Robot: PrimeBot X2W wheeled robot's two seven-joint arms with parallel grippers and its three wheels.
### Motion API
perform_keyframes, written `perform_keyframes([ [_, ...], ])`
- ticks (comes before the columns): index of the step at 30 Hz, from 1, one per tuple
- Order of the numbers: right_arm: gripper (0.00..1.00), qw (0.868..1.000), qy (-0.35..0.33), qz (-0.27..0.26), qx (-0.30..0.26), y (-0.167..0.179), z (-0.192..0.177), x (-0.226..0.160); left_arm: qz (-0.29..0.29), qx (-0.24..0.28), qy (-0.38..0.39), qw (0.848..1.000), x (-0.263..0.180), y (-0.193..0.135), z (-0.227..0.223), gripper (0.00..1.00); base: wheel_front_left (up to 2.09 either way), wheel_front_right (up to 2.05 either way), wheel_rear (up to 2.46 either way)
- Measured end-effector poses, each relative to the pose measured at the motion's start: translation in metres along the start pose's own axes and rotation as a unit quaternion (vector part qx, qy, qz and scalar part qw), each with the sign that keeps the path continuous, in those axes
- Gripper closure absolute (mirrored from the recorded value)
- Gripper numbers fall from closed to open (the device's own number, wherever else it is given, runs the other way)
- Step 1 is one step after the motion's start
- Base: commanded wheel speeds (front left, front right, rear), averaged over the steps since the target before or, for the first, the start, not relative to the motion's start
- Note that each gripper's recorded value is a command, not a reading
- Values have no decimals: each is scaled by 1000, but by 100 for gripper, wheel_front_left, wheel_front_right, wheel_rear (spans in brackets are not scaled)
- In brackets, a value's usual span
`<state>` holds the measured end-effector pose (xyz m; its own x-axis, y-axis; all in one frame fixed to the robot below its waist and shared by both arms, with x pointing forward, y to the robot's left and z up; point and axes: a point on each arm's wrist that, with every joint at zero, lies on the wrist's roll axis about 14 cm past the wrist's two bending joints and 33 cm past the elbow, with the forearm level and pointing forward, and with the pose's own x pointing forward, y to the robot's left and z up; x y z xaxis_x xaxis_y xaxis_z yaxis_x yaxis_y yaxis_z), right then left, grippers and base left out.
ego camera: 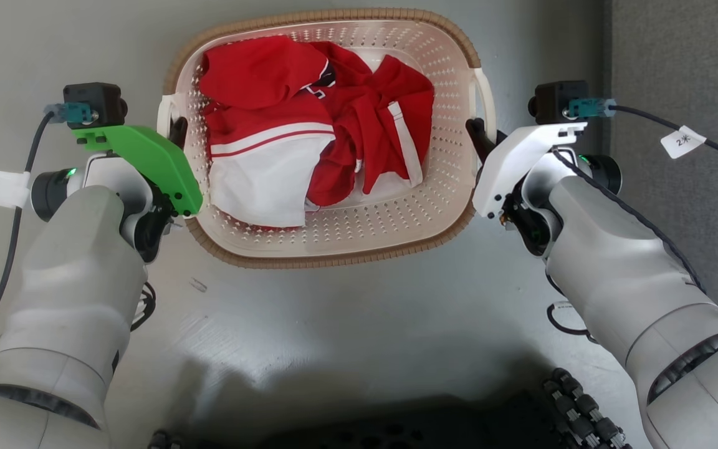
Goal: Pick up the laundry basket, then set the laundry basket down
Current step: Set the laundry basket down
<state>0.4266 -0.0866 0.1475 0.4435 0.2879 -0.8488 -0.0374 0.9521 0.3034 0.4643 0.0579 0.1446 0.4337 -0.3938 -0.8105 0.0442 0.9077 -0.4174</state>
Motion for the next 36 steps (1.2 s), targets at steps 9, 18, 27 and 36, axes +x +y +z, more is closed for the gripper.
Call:
perform_keyframes([
  [9,100,1000,7,0,2,-2,-8,11,6,-3,2,1000,8,7,-7,100,0,0,0],
  [18,100,1000,-12,7,-3,-3,1,20,8,-3,-13,1000,14,12,-1,100,0,0,0],
  [27,100,1000,-21,11,-6,-3,4,23,8,-4,-19,1000,16,14,0,100,0,0,0],
  [36,100,1000,-23,15,-9,-2,6,24,8,-4,-19,1000,16,13,1,100,0,0,0],
])
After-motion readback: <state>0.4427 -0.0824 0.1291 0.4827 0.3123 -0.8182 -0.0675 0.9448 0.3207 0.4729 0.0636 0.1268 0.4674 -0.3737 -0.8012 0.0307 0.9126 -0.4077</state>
